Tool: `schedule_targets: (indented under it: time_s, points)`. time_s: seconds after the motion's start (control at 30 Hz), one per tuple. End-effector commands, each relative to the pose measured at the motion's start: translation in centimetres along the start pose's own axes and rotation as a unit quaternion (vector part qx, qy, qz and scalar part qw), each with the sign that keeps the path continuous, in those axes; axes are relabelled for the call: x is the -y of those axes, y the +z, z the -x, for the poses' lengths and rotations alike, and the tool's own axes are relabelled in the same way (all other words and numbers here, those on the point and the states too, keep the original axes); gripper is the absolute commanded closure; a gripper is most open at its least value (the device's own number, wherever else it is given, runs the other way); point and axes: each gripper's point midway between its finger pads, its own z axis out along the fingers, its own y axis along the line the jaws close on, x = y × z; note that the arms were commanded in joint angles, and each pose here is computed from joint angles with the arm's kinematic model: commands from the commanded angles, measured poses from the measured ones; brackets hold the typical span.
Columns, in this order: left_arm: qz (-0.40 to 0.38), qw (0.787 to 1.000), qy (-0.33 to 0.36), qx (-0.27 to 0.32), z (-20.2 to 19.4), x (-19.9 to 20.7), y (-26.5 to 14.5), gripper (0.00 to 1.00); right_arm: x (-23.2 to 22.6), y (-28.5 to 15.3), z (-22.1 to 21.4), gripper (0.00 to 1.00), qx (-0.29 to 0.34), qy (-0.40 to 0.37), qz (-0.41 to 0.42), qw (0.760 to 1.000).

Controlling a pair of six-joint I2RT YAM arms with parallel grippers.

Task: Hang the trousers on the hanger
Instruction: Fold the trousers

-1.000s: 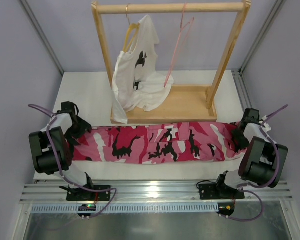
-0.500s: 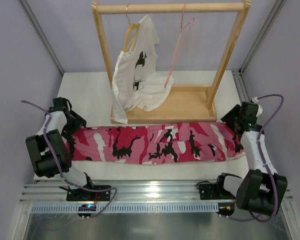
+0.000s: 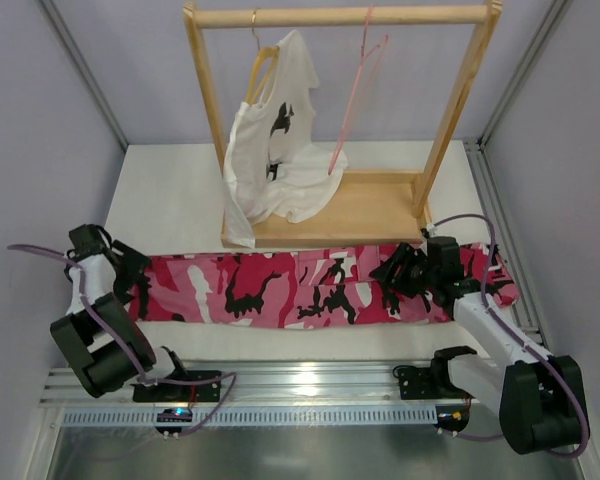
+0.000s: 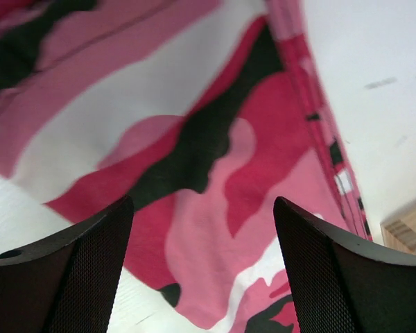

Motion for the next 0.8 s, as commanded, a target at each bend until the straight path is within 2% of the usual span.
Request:
schedule_targets:
  time_s: [0.0, 0.13, 0.2, 0.33, 0.43, 0.57, 0.7, 0.77]
  points:
    - [-0.006, 0.999, -0.02, 0.029, 1.2, -1.3, -1.4, 0.17, 2.2, 0.7, -0.8, 0.4, -0.008, 0.005, -0.032, 0.999]
    - [0.003, 0.994, -0.085, 0.066, 2.4, -3.0, -2.8, 0.14, 0.5, 0.4, -0.4, 0.4, -0.013, -0.008, 0.004, 1.0]
    - [0.013, 0.991, -0.114, 0.073, 2.8, -3.9, -3.3, 0.14, -1.8, -0.1, 0.3, 0.41, -0.02, -0.026, 0.043, 0.999]
    - [0.037, 0.982, -0.17, 0.076, 3.2, -5.8, -3.5, 0.14, -3.2, -0.9, -0.6, 0.4, -0.05, -0.038, 0.072, 0.995]
    - [0.04, 0.975, -0.203, 0.076, 3.2, -7.1, -2.8, 0.15, -2.5, -1.0, -3.0, 0.4, -0.081, -0.012, 0.088, 0.993]
    - [0.079, 0.973, -0.206, 0.068, 3.2, -9.2, -1.9, 0.15, 2.8, 0.6, -7.4, 0.41, -0.109, 0.048, 0.033, 0.992]
    - [0.128, 0.967, -0.212, 0.057, 2.4, -11.7, -1.1, 0.14, 4.2, 1.5, -7.6, 0.42, -0.112, 0.039, 0.011, 0.993]
    - [0.125, 0.964, -0.229, 0.045, 1.9, -12.0, -0.4, 0.14, 3.4, 1.3, -7.3, 0.42, -0.119, 0.024, 0.024, 0.992]
